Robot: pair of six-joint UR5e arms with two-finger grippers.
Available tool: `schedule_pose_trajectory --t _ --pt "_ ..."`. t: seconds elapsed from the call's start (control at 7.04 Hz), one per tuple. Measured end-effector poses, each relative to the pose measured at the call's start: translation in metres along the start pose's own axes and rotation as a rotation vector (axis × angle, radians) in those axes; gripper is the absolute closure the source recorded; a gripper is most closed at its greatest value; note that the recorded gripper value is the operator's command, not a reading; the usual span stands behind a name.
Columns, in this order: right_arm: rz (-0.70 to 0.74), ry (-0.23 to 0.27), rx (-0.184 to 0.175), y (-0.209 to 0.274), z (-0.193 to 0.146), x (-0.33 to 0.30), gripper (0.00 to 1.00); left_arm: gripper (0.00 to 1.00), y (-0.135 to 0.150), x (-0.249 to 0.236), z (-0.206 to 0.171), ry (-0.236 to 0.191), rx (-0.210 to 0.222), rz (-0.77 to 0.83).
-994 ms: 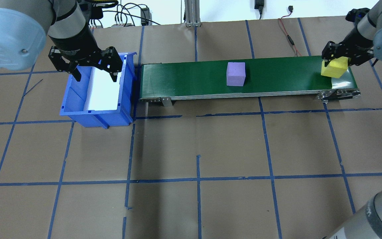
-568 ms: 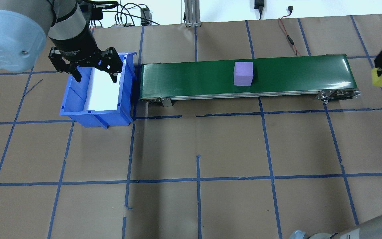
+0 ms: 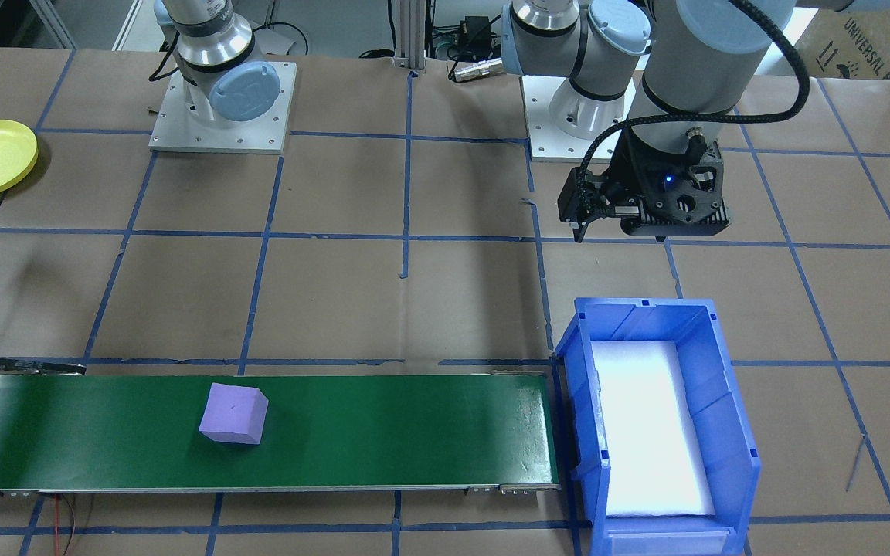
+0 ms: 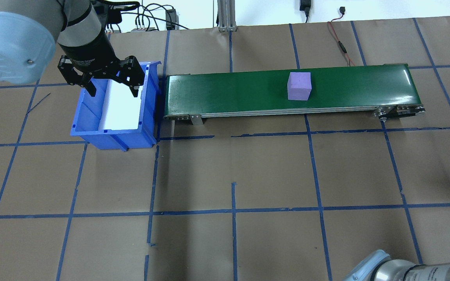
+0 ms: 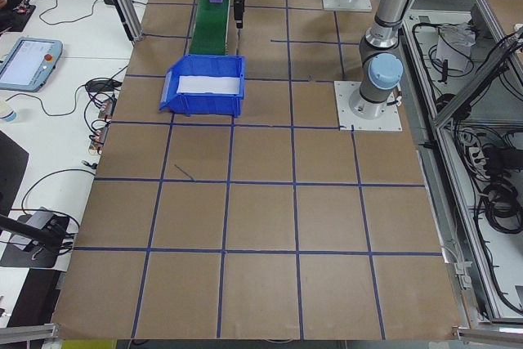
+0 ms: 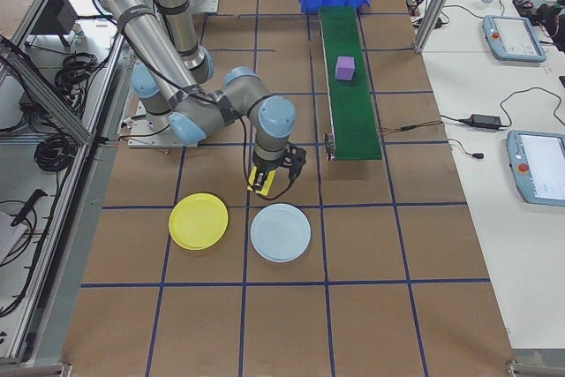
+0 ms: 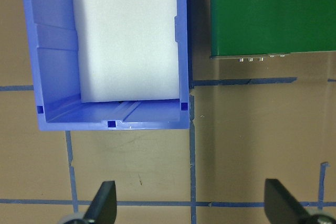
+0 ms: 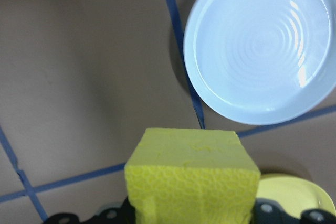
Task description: Move block left to right into plate
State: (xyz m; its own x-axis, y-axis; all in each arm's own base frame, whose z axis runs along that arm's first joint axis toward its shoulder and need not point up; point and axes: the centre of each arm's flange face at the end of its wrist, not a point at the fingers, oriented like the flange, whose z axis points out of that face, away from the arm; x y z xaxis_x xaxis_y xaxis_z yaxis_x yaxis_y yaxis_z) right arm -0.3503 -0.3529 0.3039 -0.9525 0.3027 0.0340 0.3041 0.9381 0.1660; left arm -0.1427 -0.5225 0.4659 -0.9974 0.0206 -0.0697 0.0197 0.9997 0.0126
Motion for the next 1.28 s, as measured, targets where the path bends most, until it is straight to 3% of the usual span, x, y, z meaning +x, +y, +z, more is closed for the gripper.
schedule_pose_trajectory --t 0.28,0.43,0.57,0.71,0.85,1.28 --pt "0.082 -0.072 -0.041 0.071 0.052 0.063 0.73 0.00 0.000 0.000 -0.001 0.000 0.002 0.003" --pt "0.117 -0.101 -0.056 0.098 0.071 0.082 0.69 0.00 0.000 0.000 -0.001 0.000 0.002 0.004" --pt "0.138 -0.110 -0.068 0.115 0.081 0.095 0.25 0.00 0.000 0.000 -0.001 -0.001 0.002 0.005" --pt "0.153 -0.102 -0.072 0.124 0.086 0.106 0.06 0.00 0.000 0.000 -0.001 0.000 0.003 0.005" --pt "0.162 -0.085 -0.064 0.126 0.088 0.113 0.00 0.00 0.000 0.000 -0.001 0.000 0.003 0.004" --pt "0.171 -0.062 -0.052 0.114 0.089 0.121 0.00 0.00 -0.001 -0.001 -0.001 0.000 0.003 0.005"
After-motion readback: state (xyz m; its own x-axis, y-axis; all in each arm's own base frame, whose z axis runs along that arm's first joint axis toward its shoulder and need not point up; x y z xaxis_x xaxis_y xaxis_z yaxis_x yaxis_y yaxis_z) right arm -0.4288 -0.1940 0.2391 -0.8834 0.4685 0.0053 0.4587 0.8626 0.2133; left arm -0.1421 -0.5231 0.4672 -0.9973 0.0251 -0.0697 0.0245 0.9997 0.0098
